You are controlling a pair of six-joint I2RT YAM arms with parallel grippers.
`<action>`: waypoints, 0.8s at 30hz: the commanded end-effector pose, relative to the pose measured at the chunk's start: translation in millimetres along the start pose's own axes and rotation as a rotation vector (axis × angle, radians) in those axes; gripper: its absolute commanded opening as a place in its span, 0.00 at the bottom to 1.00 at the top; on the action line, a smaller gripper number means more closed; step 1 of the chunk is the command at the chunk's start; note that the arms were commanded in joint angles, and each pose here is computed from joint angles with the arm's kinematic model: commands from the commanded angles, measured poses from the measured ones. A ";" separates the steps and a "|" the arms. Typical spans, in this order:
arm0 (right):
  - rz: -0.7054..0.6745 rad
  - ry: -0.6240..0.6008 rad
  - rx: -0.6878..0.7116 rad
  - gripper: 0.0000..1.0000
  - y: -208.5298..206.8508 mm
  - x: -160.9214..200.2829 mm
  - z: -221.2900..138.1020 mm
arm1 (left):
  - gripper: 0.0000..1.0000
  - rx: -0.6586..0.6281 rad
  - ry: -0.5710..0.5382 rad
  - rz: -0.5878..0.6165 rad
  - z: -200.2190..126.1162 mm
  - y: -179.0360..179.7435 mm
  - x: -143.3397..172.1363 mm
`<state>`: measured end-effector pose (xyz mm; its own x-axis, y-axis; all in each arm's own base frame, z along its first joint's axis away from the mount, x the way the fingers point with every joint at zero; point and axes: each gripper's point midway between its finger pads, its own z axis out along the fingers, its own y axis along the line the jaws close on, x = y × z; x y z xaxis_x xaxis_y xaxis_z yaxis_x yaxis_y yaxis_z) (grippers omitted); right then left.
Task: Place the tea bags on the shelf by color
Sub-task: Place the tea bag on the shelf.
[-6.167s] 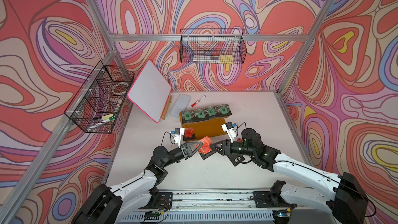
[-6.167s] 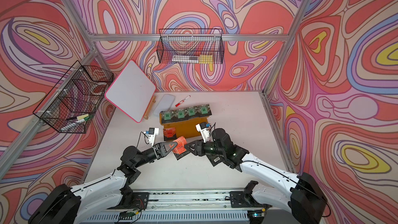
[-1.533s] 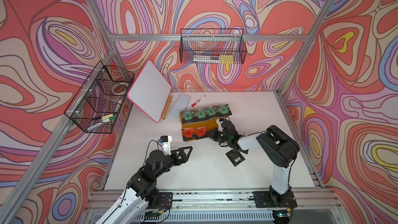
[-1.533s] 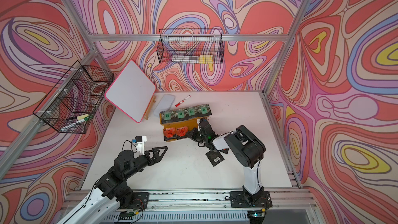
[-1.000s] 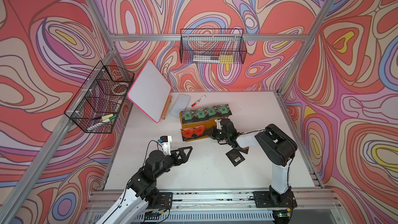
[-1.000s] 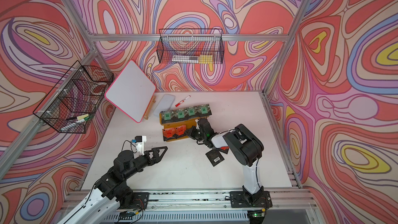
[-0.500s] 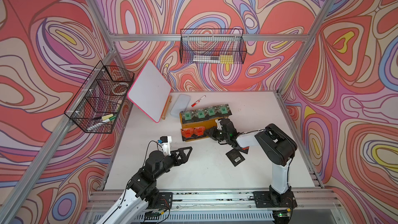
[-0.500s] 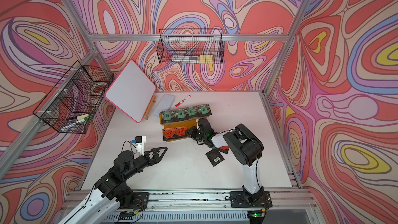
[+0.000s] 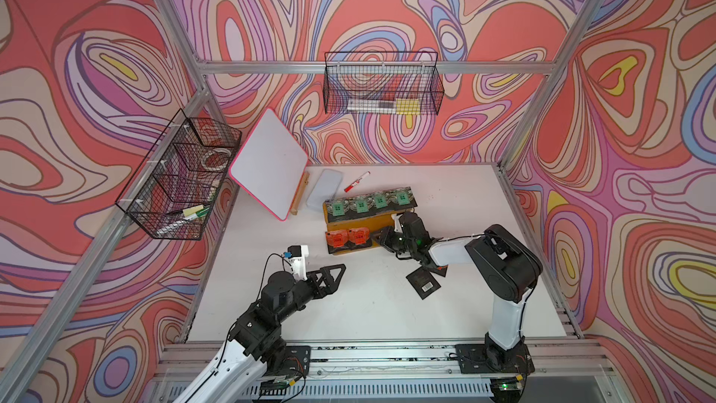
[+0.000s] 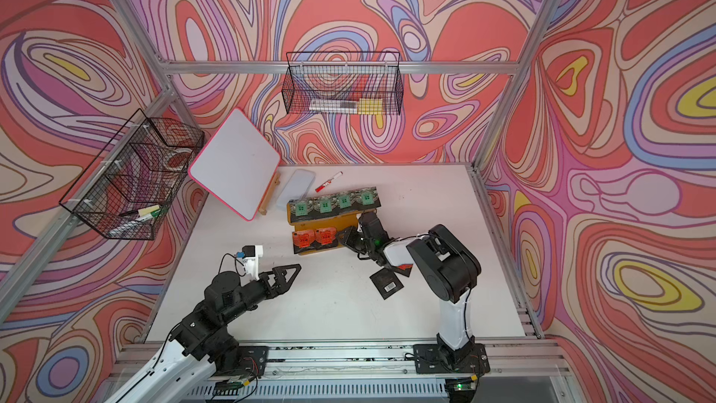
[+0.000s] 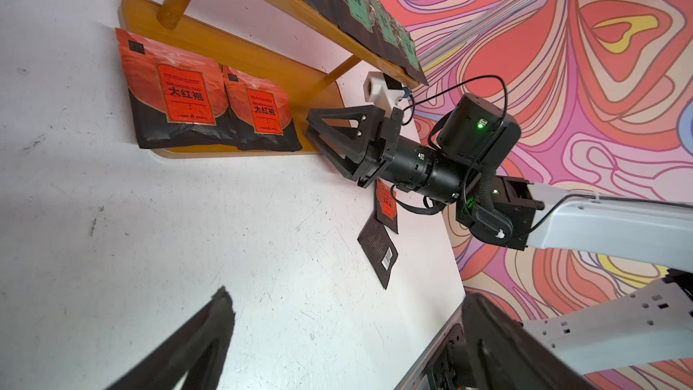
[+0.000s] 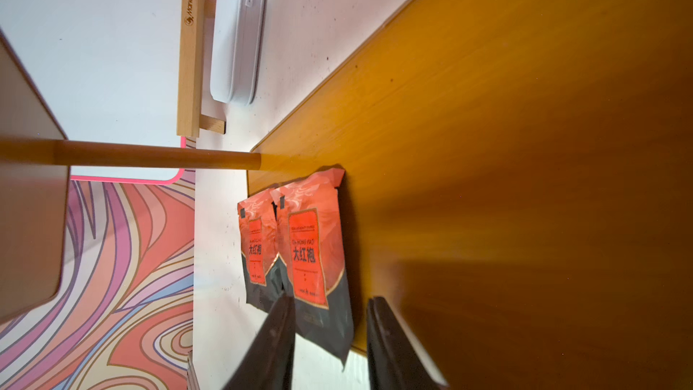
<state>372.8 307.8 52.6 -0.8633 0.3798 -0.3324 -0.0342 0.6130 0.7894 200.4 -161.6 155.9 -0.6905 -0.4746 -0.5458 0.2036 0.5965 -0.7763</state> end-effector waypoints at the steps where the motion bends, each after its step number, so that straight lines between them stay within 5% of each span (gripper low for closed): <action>1: -0.011 -0.027 0.025 0.35 -1.4 -1.8 -17.0 | 0.99 0.004 0.020 0.006 1.2 0.1 4.0; 24: -0.074 -0.085 0.342 0.45 -37.8 24.5 -155.3 | 0.99 0.079 0.140 0.002 28.3 -24.7 24.3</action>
<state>287.2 211.2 108.5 -0.8150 0.3918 -0.4270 0.0326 0.7666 0.6413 194.5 -197.9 134.8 -0.8002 -0.3649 -0.4760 0.2111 0.5714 -0.7930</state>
